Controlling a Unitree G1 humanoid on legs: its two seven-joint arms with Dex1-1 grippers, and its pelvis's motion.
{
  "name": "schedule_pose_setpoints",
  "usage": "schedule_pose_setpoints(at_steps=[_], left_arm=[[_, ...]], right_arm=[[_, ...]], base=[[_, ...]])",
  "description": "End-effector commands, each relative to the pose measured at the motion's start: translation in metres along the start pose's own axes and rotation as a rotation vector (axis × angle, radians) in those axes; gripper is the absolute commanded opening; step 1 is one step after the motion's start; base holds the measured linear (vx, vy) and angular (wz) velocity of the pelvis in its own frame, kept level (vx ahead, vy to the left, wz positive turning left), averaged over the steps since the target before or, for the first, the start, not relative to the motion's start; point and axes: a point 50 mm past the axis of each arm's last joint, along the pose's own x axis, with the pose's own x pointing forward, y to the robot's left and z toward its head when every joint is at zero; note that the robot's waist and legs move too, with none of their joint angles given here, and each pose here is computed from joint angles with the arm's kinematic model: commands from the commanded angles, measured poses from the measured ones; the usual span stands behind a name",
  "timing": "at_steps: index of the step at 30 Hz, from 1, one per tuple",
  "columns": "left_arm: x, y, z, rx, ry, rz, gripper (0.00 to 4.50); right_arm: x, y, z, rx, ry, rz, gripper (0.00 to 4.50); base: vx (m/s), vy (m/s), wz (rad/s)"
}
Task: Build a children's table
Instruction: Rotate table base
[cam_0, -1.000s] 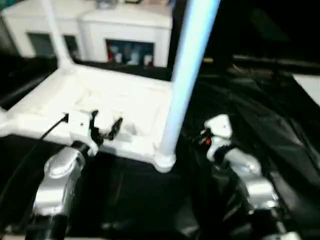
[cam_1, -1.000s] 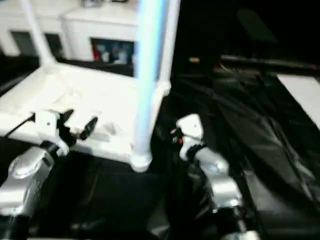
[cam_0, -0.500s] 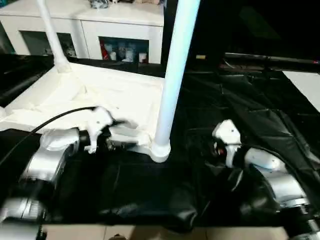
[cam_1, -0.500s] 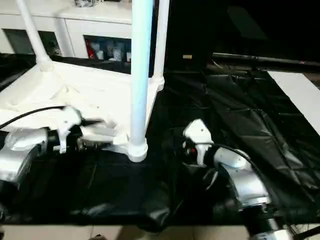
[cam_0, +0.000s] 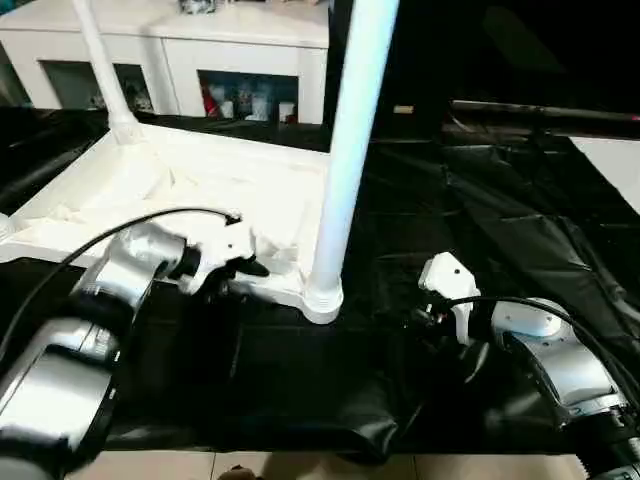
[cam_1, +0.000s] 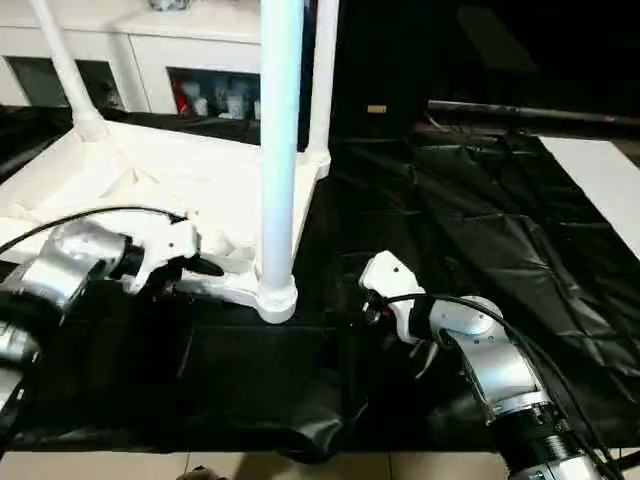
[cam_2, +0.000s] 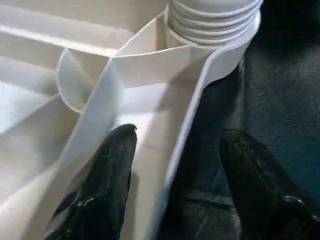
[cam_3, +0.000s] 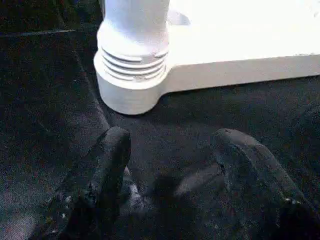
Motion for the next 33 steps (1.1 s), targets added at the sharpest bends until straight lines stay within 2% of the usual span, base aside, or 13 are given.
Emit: schedule_pose_setpoints(at_steps=[1,2,5,8,16,24,26,29,33], left_arm=[[0.001,0.003,0.003,0.041,0.043,-0.022,2.56],[0.001,0.003,0.003,0.041,0.043,-0.022,2.38],[0.001,0.005,0.004,0.059,0.068,-0.027,2.33],[0.003,0.007,0.007,0.070,0.086,-0.038,2.00],[0.005,0.010,0.012,0.092,0.101,-0.048,1.56],[0.008,0.008,0.003,0.041,0.145,-0.049,0.99],[0.008,0.007,0.000,0.016,0.143,-0.049,0.68],[0.015,0.002,-0.004,-0.093,0.056,-0.051,0.54],[0.024,-0.009,-0.012,-0.161,0.017,-0.116,0.34]], right_arm=[[0.003,0.001,0.003,-0.024,0.008,0.021,3.01],[0.003,0.001,0.003,-0.024,0.008,0.021,3.01],[0.006,0.002,0.002,-0.025,0.011,0.025,3.01],[0.010,0.003,-0.001,-0.025,0.014,0.025,3.01],[0.015,0.008,-0.007,-0.023,0.016,0.012,3.01],[0.005,0.013,-0.023,-0.017,0.017,-0.018,3.01],[0.001,0.012,-0.026,-0.019,0.011,-0.030,3.01],[-0.007,-0.007,-0.016,-0.047,-0.012,-0.107,3.01],[-0.009,-0.021,-0.009,-0.049,-0.038,-0.203,3.01]], base=[[0.000,0.000,0.00],[0.000,0.000,0.00],[0.000,0.000,0.00],[0.000,0.000,0.00],[0.000,0.000,0.00],[0.000,0.000,0.00],[0.000,0.000,0.00],[0.000,0.000,0.00],[0.000,0.000,0.00]])
